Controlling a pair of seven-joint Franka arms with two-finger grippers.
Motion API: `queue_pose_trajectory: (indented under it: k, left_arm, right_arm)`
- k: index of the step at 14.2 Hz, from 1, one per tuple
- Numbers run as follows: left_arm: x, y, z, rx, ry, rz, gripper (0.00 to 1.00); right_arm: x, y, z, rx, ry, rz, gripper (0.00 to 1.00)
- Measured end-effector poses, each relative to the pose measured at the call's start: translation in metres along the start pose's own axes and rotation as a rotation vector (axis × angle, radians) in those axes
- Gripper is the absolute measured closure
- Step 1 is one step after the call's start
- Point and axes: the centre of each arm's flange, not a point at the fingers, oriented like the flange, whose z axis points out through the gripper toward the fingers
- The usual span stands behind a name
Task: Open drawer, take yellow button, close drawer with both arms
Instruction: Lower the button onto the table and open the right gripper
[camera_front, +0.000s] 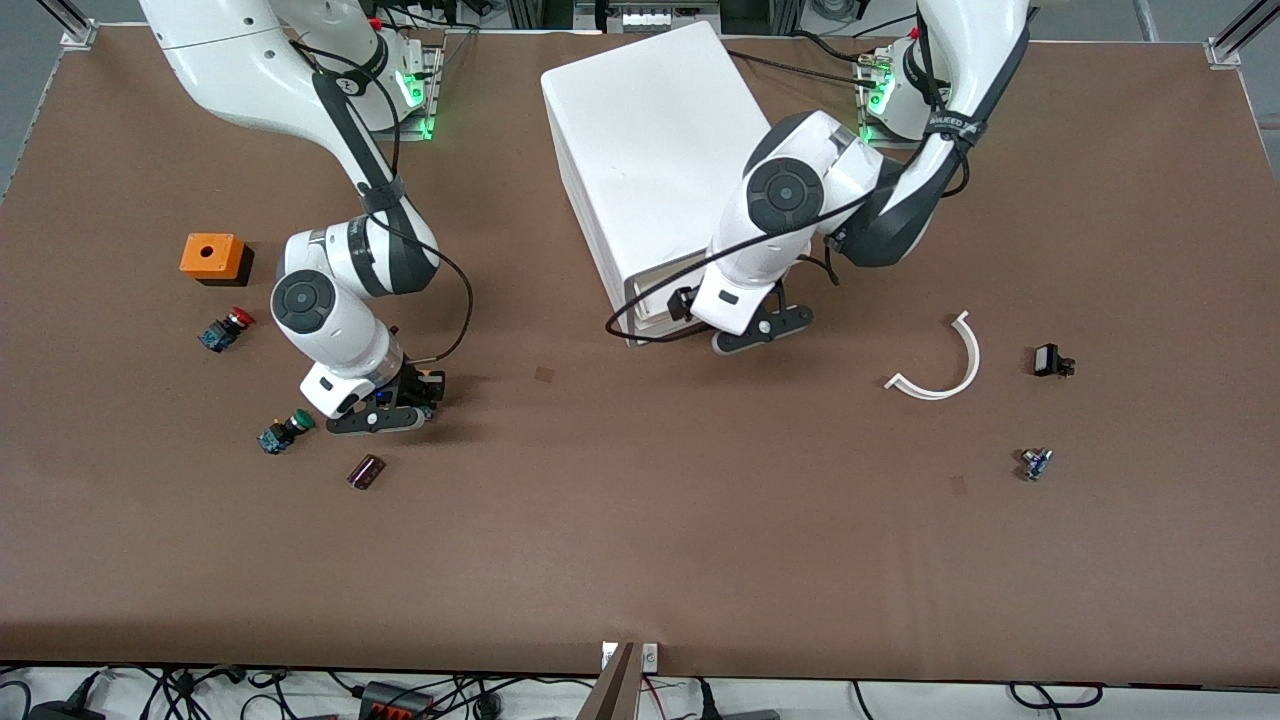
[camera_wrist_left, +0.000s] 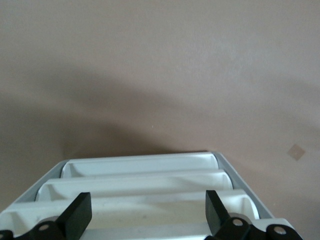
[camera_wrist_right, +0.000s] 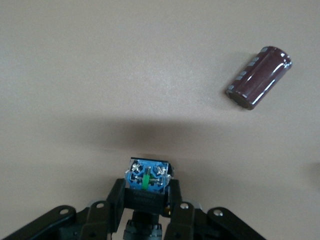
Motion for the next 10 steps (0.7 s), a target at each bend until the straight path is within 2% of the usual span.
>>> queue_pose_trajectory:
  k: [5, 7, 10]
  left_arm:
    - [-0.011, 0.001, 0.004, 0.031, -0.026, 0.015, 0.00]
    - [-0.011, 0.000, 0.004, 0.031, -0.026, 0.014, 0.00]
    - [0.013, -0.012, -0.015, 0.006, -0.008, -0.026, 0.00]
  right_arm:
    - [-0.007, 0.000, 0.010, -0.002, -0.017, -0.002, 0.60]
    - [-0.007, 0.000, 0.011, -0.002, -0.019, -0.001, 0.48]
    - [0.000, -0.001, 0.001, 0.001, -0.002, -0.001, 0.17]
